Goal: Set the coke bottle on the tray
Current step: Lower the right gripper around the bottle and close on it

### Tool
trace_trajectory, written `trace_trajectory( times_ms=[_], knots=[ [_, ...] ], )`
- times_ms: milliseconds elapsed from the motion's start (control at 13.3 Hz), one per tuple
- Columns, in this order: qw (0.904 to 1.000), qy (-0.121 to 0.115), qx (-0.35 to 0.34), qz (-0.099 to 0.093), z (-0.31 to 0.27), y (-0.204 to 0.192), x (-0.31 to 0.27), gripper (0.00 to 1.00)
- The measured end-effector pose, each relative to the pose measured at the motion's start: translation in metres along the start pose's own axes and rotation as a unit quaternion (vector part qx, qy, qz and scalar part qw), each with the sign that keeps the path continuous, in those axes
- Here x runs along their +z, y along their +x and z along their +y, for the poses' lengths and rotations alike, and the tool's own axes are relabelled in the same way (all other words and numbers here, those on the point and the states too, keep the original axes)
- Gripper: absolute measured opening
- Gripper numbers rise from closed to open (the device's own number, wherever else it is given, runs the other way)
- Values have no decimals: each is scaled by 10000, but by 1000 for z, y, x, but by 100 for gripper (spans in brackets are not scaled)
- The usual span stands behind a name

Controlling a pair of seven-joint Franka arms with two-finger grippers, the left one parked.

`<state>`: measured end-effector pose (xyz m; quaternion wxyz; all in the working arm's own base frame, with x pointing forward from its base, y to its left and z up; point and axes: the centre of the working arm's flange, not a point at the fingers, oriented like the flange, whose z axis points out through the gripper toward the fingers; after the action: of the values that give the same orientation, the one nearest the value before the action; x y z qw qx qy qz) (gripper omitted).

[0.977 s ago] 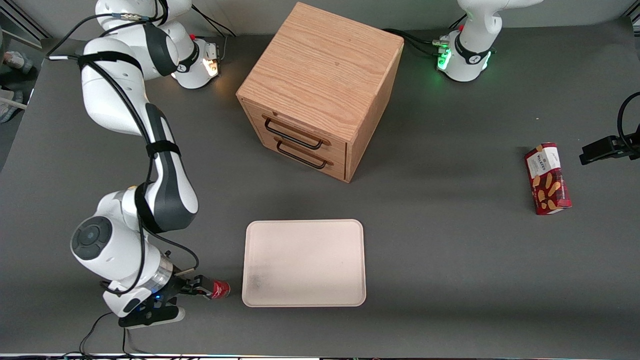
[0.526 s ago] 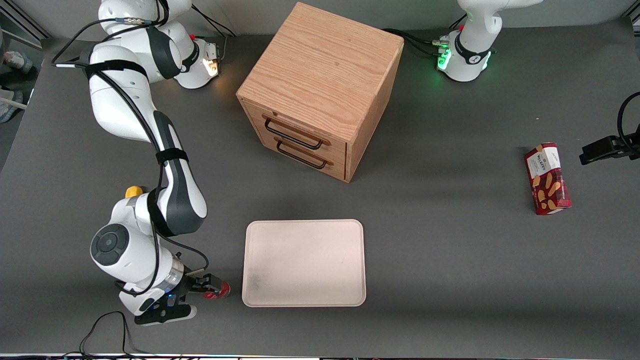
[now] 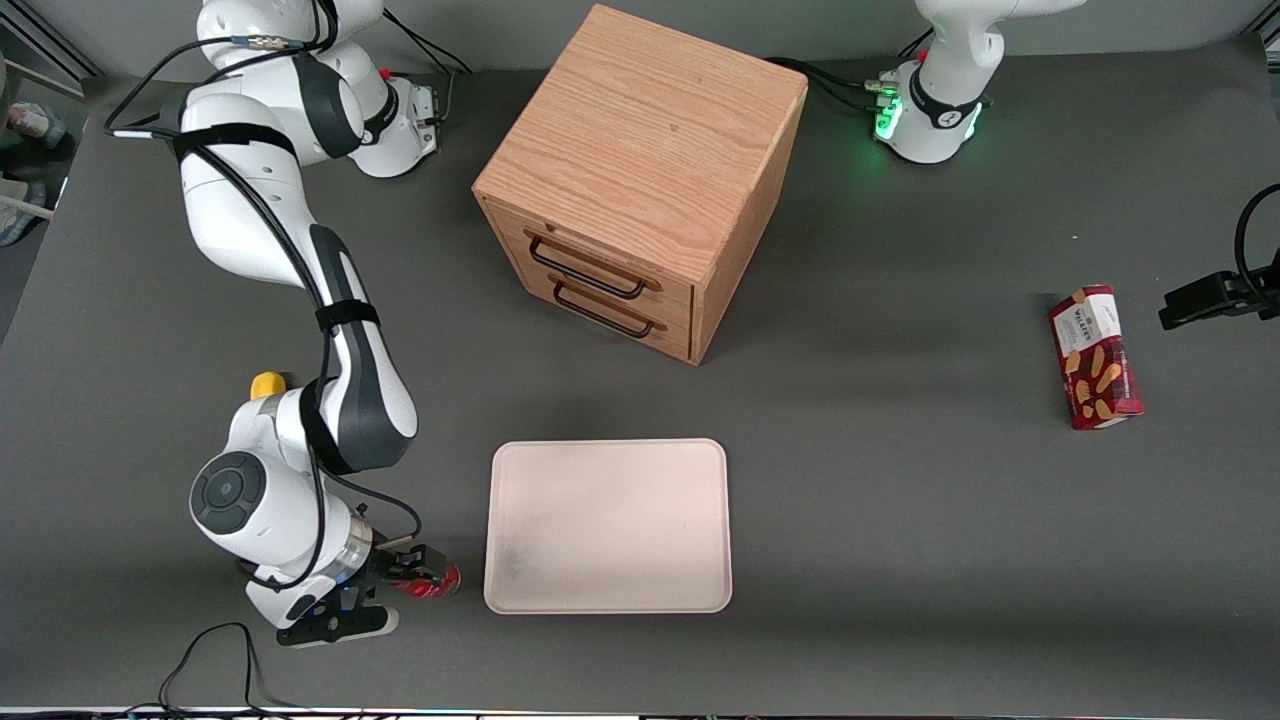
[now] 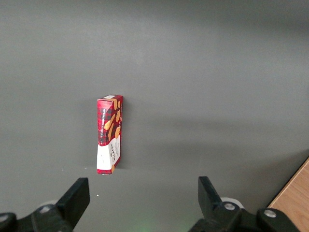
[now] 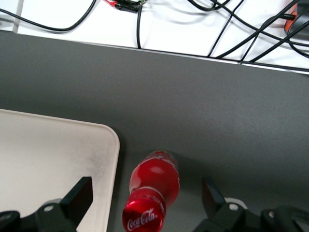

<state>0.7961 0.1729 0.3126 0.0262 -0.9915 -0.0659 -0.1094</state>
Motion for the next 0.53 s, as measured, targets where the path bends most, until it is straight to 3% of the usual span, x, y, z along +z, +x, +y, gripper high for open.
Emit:
trace_trajectory(
  times_ms=[225, 526],
  knots=[
    [10000, -4, -5, -10, 0, 0, 0, 96],
    [10000, -8, -9, -82, 0, -2, 1, 50]
  ],
)
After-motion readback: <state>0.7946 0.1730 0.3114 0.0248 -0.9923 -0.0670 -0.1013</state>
